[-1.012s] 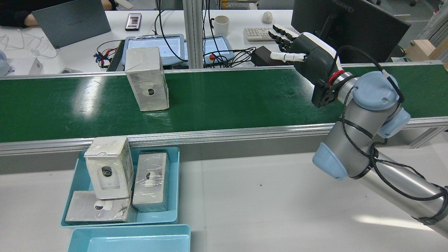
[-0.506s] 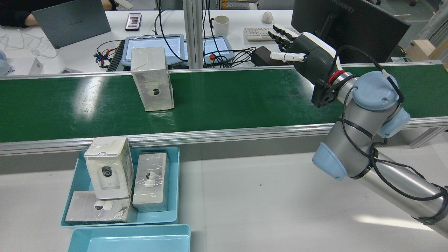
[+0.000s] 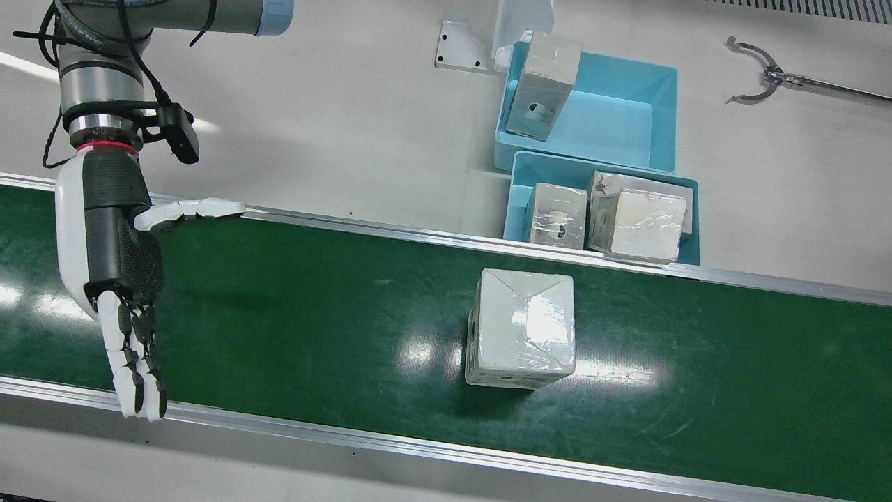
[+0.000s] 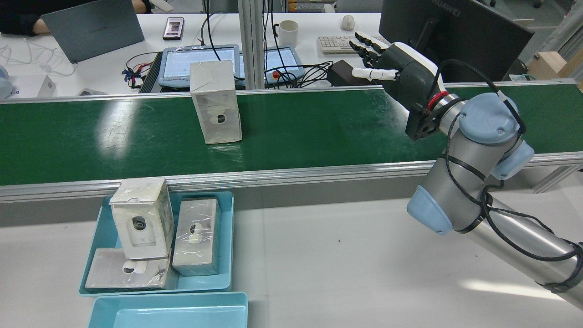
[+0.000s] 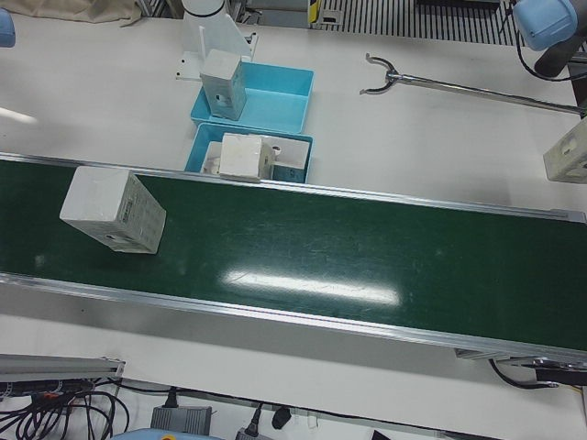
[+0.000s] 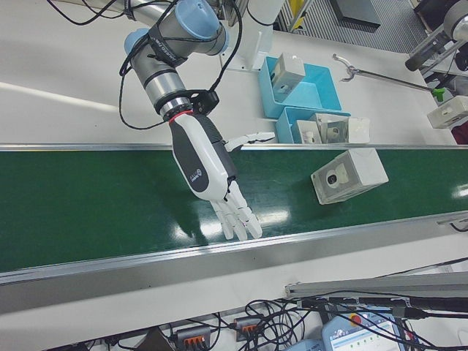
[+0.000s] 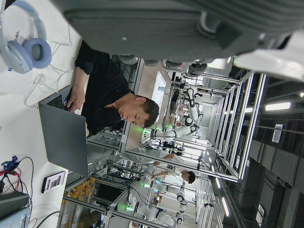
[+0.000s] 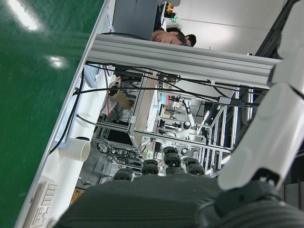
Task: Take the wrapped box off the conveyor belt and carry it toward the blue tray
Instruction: 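Move the right hand along the belt toward the white wrapped box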
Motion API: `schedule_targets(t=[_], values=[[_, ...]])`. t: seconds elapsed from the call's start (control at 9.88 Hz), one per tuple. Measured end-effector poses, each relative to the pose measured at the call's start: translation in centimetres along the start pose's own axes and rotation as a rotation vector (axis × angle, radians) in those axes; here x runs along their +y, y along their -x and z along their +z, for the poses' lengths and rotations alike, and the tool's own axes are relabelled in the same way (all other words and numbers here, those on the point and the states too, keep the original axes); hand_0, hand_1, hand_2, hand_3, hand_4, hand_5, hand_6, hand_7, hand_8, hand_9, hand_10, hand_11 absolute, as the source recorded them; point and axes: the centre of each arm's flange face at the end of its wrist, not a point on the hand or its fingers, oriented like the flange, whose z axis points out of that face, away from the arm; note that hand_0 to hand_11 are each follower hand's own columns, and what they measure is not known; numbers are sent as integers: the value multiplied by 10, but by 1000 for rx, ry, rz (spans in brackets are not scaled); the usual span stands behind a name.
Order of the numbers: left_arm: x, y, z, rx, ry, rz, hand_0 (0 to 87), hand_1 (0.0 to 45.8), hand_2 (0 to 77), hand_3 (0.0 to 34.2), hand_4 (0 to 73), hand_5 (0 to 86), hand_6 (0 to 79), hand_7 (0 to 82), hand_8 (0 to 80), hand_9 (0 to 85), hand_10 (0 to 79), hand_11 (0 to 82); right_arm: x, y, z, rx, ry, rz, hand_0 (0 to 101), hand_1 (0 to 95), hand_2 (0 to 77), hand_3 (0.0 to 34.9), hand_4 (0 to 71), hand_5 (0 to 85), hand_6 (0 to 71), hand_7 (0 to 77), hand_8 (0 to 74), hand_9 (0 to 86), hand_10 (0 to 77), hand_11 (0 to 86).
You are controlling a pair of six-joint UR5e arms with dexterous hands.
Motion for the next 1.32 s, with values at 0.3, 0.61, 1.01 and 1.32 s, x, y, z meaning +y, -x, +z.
schedule_targets(t=[0.3,0.61,1.01,1.32], values=[[0,0,0,0,0,0,0,0,5,0,0,11,0,0,0,0,0,0,1,0,0,0,4,5,385,87,131,24,0,44,0,5,27,33,0,16],[0,0,0,0,0,0,0,0,5,0,0,11,0,5,0,0,0,0,-1,-13,3,15,8,7,385,87,131,24,0,44,0,5,27,33,0,16],[0,0,0,0,0,0,0,0,11,0,0,11,0,5,0,0,5,0,-4,-25,7,26,20,9,384,87,125,32,0,44,0,5,27,33,0,16],[0,0,0,0,0,0,0,0,5,0,0,11,0,0,0,0,0,0,-1,-27,8,25,31,-7,390,87,125,38,5,44,0,5,27,22,0,16]])
